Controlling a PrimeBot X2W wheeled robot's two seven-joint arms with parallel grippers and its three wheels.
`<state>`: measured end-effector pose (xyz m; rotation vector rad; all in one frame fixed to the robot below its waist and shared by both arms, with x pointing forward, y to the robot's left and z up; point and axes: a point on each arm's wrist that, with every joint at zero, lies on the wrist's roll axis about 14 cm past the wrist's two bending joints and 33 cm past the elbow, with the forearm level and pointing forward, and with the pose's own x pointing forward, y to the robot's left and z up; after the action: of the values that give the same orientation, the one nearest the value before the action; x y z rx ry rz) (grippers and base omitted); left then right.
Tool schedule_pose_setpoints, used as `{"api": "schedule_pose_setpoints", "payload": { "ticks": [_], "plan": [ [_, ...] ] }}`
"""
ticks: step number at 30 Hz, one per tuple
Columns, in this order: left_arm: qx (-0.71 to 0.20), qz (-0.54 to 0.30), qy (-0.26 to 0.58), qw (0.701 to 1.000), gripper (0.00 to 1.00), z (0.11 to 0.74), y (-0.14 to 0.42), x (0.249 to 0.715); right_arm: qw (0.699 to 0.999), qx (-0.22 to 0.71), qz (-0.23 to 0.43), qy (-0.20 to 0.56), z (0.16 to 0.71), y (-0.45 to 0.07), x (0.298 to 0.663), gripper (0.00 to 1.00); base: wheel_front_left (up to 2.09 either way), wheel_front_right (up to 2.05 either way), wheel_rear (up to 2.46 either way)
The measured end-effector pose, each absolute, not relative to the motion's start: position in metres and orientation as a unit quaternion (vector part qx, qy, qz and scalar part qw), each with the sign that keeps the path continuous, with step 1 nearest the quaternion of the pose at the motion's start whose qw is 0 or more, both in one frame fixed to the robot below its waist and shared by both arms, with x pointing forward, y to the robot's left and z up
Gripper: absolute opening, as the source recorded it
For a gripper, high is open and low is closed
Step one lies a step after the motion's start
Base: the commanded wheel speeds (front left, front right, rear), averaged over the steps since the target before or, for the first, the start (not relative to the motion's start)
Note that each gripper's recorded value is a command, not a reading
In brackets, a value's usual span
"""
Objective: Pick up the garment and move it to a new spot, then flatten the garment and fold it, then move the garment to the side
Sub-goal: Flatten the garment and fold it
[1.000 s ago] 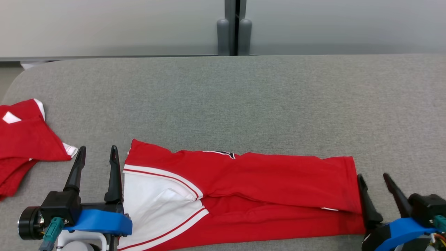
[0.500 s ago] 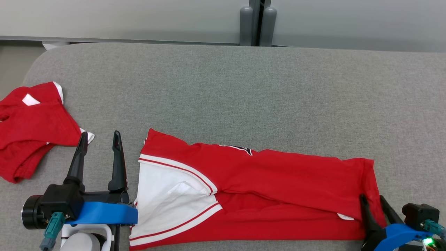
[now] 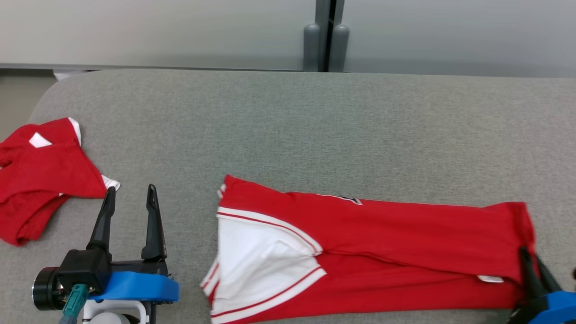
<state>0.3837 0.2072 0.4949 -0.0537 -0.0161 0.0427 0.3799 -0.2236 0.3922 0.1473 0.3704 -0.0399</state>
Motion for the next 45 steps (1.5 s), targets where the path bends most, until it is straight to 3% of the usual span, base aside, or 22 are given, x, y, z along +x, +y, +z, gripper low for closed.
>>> {"api": "schedule_pose_setpoints", "payload": {
  "ticks": [6,11,22,31,39,40,41,45],
  "plan": [
    [-0.027,0.004,-0.008,1.000,1.00,0.494,0.196,0.383,0.982,0.044,-0.080,0.163,0.420,-0.275,0.369,0.00,0.00,0.00,0.00],
    [-0.026,-0.003,-0.013,1.000,1.00,0.498,0.191,0.382,0.984,0.042,-0.072,0.157,0.443,-0.266,0.372,0.00,0.00,0.00,0.00],
    [-0.024,0.002,-0.005,1.000,1.00,0.496,0.196,0.380,0.976,0.080,0.151,0.132,0.482,-0.100,0.407,0.00,0.00,0.00,0.00],
    [-0.024,0.027,0.007,0.999,1.00,0.489,0.212,0.380,0.906,0.192,0.334,0.177,0.455,0.037,0.384,0.00,0.00,0.00,0.00],
    [-0.026,0.041,0.020,0.999,1.00,0.479,0.220,0.381,0.872,0.212,0.390,0.205,0.433,0.082,0.368,0.00,0.00,0.00,0.00],
    [-0.026,0.042,0.021,0.999,1.00,0.478,0.220,0.381,0.872,0.214,0.391,0.204,0.431,0.083,0.368,0.27,0.00,0.00,0.00],
    [-0.028,0.043,0.023,0.998,1.00,0.476,0.220,0.382,0.871,0.217,0.394,0.198,0.431,0.086,0.369,1.00,0.00,0.00,0.00],
    [-0.030,0.040,0.025,0.998,1.00,0.474,0.217,0.385,0.875,0.231,0.400,0.147,0.453,0.091,0.380,1.00,0.00,0.00,0.00]
  ]
}}
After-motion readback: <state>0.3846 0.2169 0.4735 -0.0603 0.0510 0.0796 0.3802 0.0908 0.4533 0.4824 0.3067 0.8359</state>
